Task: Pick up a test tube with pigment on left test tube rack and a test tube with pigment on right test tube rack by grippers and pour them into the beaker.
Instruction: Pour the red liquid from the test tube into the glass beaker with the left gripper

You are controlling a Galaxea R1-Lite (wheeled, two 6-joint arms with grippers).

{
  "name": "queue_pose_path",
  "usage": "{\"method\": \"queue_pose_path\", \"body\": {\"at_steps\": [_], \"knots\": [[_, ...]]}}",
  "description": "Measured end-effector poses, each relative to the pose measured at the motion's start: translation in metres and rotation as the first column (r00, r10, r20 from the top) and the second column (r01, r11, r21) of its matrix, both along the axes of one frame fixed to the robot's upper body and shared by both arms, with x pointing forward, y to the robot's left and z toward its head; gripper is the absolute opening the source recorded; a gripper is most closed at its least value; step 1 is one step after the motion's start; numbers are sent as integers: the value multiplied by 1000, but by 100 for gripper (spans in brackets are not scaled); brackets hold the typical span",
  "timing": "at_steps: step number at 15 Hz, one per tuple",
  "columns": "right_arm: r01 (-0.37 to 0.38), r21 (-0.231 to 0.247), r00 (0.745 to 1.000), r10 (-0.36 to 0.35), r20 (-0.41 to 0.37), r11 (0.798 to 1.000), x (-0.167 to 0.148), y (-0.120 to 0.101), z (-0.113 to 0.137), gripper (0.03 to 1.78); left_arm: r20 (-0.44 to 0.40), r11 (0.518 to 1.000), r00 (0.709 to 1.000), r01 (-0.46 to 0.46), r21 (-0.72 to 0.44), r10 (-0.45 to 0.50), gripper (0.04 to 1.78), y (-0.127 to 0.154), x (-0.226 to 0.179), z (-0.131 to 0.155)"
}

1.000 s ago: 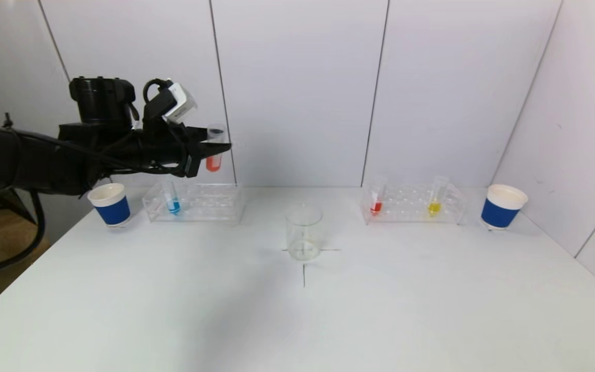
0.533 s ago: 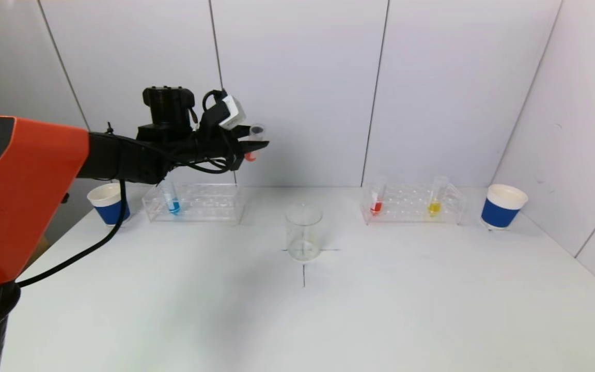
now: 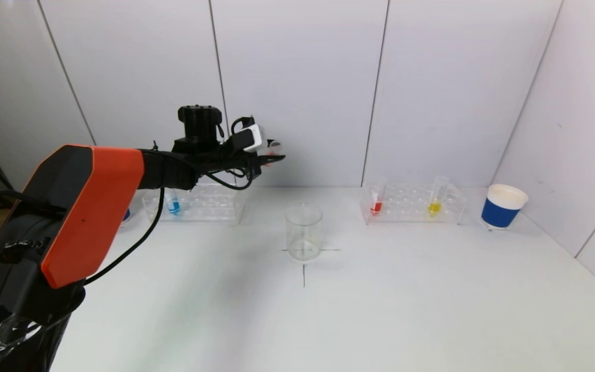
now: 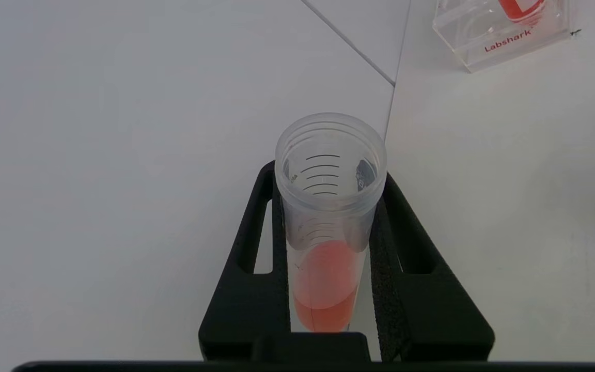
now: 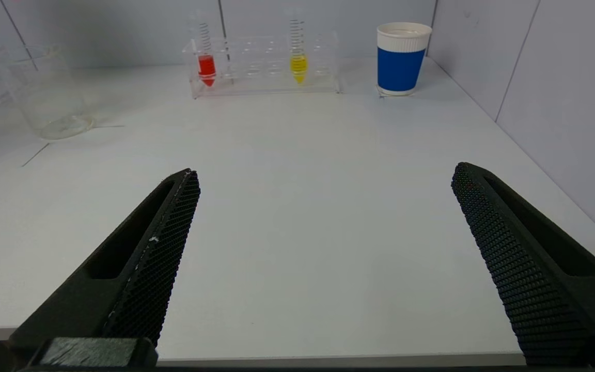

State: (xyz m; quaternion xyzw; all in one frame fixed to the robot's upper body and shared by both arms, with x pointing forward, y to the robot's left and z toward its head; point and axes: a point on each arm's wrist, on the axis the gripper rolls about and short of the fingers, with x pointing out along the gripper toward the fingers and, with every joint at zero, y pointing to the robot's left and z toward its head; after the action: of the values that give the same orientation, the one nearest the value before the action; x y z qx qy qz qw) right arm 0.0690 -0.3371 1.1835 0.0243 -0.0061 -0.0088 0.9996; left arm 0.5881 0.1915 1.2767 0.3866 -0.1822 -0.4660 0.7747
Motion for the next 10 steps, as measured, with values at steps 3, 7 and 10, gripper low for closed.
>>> {"method": "queue_pose_path", "body": {"at_steps": [3,7,10], "knots": [[1,0,1000,-1,0,1000,0,0,0,177,24,999,999,40,9,-40,46,-5,5,-15],[0,0,1000,0,0,1000,0,0,0,177,132,998,990,56,4,-56,46,-9,9,-18],[0,0,1000,0,0,1000,0,0,0,177,187,996,979,84,-2,-82,46,-19,7,-17]]}}
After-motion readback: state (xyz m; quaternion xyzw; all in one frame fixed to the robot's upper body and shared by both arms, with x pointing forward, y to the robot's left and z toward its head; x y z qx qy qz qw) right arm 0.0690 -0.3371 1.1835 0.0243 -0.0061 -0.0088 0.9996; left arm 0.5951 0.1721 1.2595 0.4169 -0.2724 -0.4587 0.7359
